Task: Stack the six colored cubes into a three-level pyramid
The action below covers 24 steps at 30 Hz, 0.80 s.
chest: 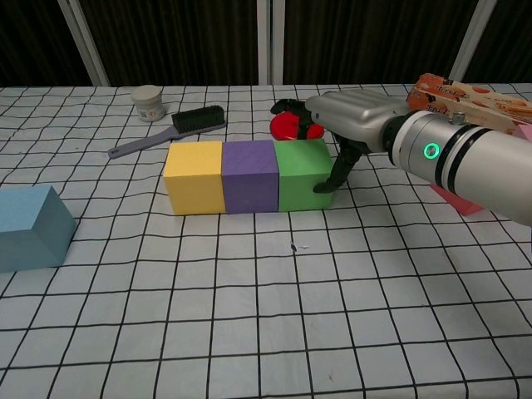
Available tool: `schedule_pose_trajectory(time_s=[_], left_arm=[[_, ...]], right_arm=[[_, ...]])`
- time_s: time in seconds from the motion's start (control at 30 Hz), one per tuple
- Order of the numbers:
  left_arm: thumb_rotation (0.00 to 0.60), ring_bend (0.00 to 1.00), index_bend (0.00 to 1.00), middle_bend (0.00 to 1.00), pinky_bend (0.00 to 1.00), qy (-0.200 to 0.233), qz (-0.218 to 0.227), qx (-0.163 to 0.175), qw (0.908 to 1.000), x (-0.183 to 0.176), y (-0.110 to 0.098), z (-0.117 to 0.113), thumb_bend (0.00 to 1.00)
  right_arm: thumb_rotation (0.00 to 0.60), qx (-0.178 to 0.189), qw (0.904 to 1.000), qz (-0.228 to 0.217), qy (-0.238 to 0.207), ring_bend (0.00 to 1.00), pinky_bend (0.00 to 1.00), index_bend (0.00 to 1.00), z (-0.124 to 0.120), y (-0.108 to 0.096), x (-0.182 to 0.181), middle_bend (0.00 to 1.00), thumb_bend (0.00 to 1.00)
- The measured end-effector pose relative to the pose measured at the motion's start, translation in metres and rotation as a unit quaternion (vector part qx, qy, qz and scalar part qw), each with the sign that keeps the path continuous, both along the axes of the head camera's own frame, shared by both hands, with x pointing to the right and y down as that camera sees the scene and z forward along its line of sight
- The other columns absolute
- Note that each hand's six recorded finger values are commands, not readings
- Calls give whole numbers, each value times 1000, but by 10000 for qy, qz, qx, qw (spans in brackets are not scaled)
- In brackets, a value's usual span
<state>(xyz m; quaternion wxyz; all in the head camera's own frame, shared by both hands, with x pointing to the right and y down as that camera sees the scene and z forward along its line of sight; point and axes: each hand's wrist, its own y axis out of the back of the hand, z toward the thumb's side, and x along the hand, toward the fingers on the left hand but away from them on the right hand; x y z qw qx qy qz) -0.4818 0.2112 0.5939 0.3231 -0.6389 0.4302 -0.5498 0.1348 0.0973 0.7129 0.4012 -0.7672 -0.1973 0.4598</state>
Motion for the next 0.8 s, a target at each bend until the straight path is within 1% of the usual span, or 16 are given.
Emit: schedule_pose_trajectory(time_s=[0.1,0.17,0.23,0.33,0.5,0.67,0.8], left_arm=[[600,0,74,55,139,-1,0,-16,10000,0,0,1,61],[600,0,74,55,139,-3,-2,-19,10000,0,0,1,61],[600,0,74,55,139,-6,-11,-21,10000,0,0,1,61],[600,0,74,56,139,-4,-26,-36,10000,-1,0,1,61],[600,0,74,55,139,-12,-23,-48,10000,-1,1,2,61],[600,0,74,55,139,-9,-11,-38,10000,0,-1,2,61],[600,0,74,55,139,8,-7,-48,10000,1,-1,2,62]], right_arm=[[600,-73,10000,-19,0,59,0,0,1,1,0,296,52],[600,-128,9999,-23,-7,21,0,0,1,2,1,217,17],[600,-161,9999,-29,2,2,0,0,1,2,1,156,3],[600,-178,9998,-22,31,0,0,0,2,2,3,90,0],[600,-139,9999,-13,43,0,0,0,0,1,4,68,0],[600,-41,9999,78,-64,0,0,0,-7,-5,4,76,0],[600,-45,9998,122,-132,0,0,0,-9,-6,4,89,0]])
